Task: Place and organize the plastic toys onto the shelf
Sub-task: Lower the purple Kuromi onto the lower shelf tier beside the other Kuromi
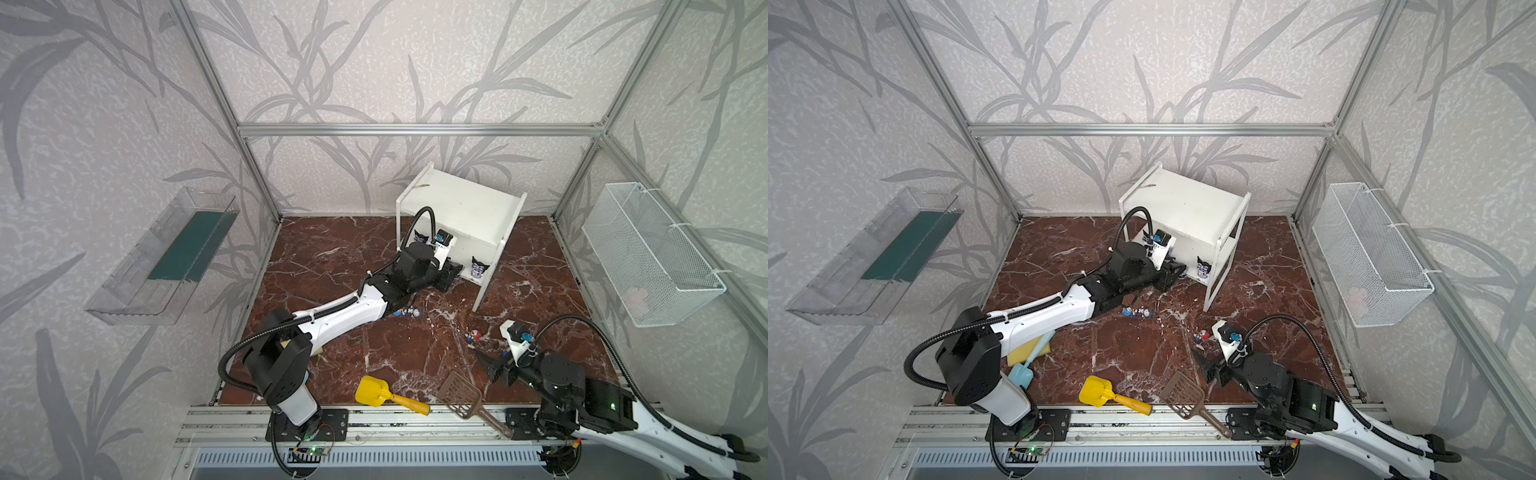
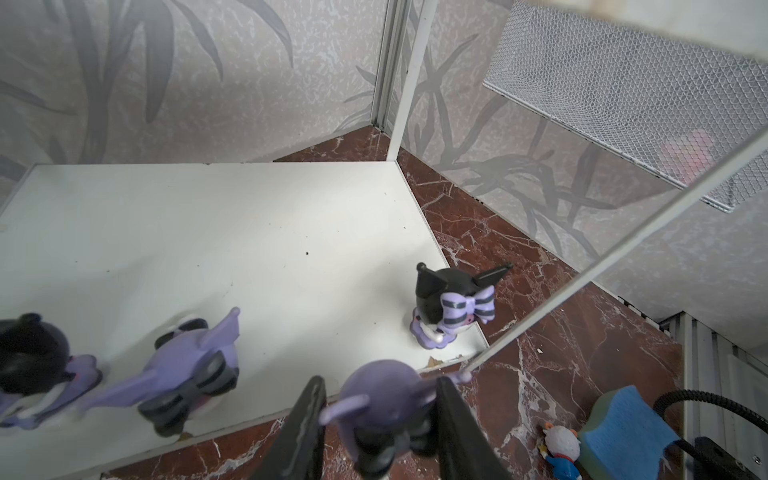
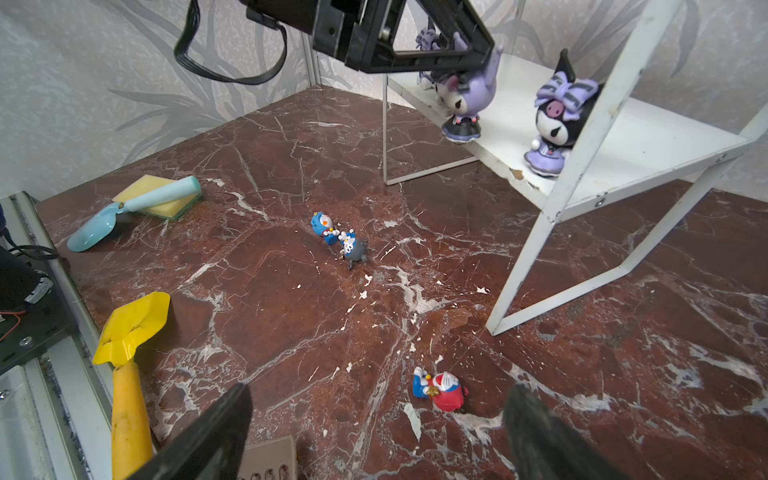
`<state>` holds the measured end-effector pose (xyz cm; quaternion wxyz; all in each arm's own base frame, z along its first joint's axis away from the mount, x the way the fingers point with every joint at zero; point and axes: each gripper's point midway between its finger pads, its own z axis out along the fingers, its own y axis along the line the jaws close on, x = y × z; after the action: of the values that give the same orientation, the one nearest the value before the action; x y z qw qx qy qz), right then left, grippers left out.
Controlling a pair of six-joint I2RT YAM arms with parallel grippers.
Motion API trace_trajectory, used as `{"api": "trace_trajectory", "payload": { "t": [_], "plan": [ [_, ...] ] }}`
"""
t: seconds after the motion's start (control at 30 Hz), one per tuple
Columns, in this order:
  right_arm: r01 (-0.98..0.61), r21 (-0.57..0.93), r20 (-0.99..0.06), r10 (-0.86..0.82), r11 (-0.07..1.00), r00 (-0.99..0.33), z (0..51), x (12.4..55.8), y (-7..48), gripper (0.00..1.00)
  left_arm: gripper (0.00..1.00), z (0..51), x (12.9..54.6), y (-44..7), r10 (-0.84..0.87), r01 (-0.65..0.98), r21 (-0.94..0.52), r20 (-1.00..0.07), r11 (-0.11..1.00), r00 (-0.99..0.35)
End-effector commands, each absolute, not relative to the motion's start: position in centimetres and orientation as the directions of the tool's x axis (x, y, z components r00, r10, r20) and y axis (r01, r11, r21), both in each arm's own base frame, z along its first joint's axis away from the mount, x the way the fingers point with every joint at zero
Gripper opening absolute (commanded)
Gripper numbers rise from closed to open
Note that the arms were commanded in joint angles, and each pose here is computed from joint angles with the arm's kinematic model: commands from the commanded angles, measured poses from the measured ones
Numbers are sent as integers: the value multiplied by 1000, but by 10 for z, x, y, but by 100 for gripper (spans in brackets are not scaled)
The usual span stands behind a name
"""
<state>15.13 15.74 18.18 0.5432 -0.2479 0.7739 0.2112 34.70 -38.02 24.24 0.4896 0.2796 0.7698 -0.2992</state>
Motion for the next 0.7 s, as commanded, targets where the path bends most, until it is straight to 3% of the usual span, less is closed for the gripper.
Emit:
{"api": "trace_trajectory", "payload": {
  "t": [0.0,0.67],
  "plan": [
    [-600,59,-948,-144,798,-284,183,153,154,95,23,272,362,-383,90,720,-145,-956,679,-278],
    [-609,63,-949,-142,791,-283,182,151,156,95,24,263,375,-390,68,702,-149,-960,696,-271]
  ]
}}
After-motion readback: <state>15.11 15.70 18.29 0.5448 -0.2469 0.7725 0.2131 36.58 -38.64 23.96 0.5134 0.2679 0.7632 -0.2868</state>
